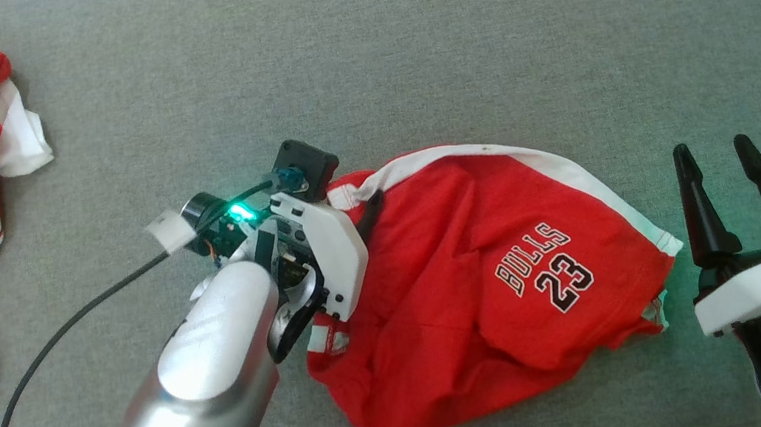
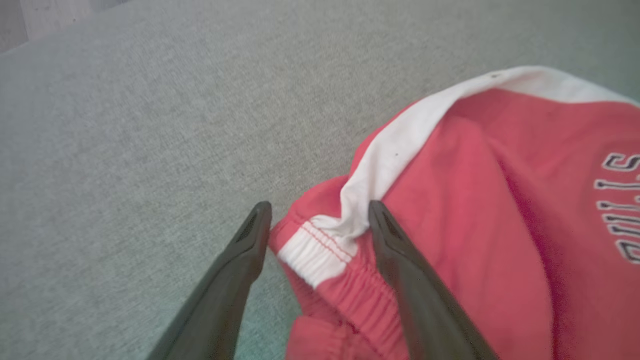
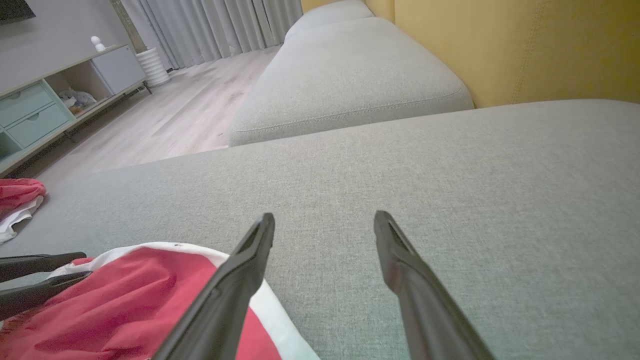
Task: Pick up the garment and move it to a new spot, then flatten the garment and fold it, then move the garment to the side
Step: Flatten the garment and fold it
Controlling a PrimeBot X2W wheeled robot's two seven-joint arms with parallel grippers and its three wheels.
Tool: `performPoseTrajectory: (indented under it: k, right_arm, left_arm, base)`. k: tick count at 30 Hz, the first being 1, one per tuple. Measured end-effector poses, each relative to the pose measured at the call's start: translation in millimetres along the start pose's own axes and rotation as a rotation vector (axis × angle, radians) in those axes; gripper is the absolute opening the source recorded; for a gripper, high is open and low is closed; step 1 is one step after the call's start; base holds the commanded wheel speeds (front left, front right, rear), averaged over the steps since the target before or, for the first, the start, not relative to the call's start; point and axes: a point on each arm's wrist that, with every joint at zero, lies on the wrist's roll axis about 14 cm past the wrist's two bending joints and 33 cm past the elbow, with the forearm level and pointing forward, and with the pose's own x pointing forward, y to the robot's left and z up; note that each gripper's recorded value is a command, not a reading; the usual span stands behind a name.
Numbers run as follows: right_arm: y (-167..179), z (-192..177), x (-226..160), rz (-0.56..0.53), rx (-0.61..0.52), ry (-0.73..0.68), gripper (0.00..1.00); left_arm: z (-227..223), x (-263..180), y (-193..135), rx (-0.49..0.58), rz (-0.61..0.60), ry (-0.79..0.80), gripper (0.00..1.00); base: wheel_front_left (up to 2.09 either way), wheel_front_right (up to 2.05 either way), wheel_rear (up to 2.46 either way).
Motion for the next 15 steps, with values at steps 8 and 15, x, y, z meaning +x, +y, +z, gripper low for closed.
performPoseTrajectory:
  k: [8, 15]
  right_arm:
    - [-12, -25, -3, -0.035, 0.009, 0.130, 1.00]
    - [-2, -44, -6, 0.010, -0.034, 0.266, 1.00]
  left_arm:
    - [-16, 10, -2, 0.016, -0.025, 0.120, 0.09]
    - [-8, 11, -3, 0.052, -0.031, 0.085, 0.00]
  base:
    - [0.00, 0.00, 0.00]
    - [0.00, 0.00, 0.00]
